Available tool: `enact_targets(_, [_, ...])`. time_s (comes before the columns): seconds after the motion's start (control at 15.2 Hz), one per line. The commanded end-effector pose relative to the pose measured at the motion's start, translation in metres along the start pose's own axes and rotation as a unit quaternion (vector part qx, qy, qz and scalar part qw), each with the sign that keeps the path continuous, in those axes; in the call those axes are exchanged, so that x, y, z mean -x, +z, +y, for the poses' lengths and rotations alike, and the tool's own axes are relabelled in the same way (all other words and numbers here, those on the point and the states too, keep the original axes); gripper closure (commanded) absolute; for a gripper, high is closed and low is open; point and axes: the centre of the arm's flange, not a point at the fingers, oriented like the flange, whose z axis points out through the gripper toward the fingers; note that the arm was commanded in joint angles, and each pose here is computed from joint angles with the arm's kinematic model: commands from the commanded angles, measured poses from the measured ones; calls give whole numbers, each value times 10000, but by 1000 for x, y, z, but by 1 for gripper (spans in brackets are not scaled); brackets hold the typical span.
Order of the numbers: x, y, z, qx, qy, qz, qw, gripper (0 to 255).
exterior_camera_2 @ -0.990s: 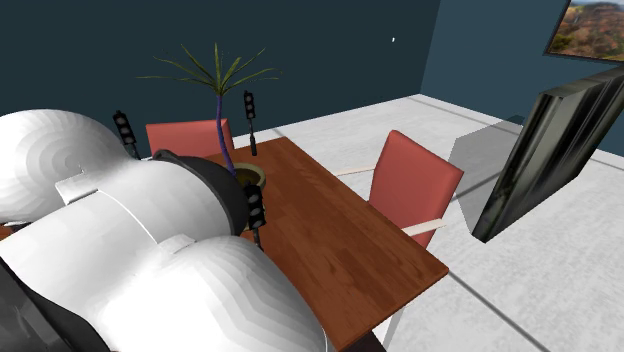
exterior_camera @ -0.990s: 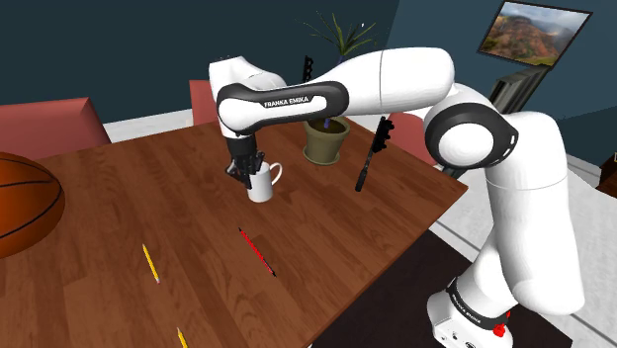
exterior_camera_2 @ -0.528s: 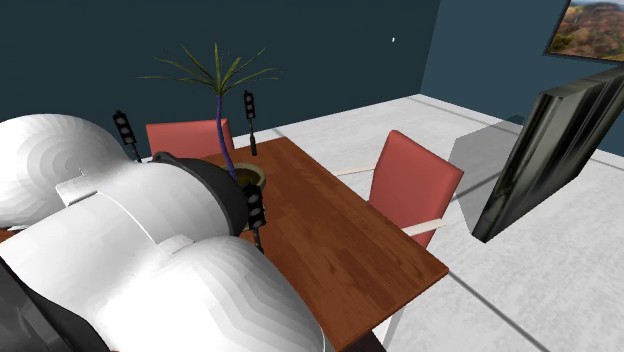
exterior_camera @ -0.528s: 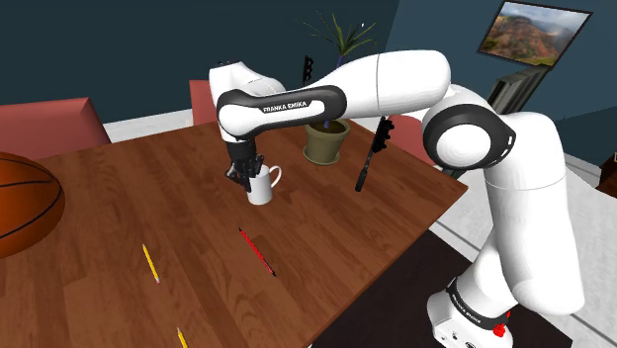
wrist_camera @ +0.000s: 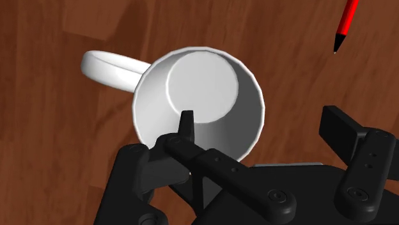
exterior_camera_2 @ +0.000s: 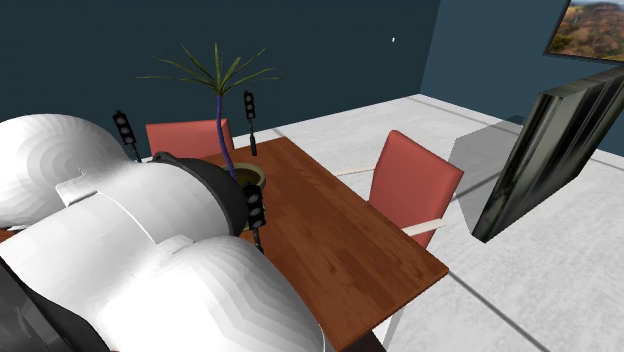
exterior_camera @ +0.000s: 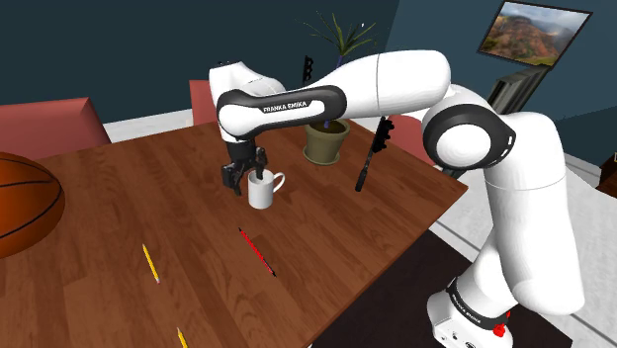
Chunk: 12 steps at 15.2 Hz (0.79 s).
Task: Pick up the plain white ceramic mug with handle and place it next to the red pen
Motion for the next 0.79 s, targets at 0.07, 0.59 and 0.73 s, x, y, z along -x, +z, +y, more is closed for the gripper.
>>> enact_targets(0.07, [0, -26, 0, 0, 0, 0, 10000, 0])
enact_targets(0.59, [0, -50, 0, 0, 0, 0, 10000, 0])
enact_targets(0.73, [0, -50, 0, 0, 0, 0, 10000, 0])
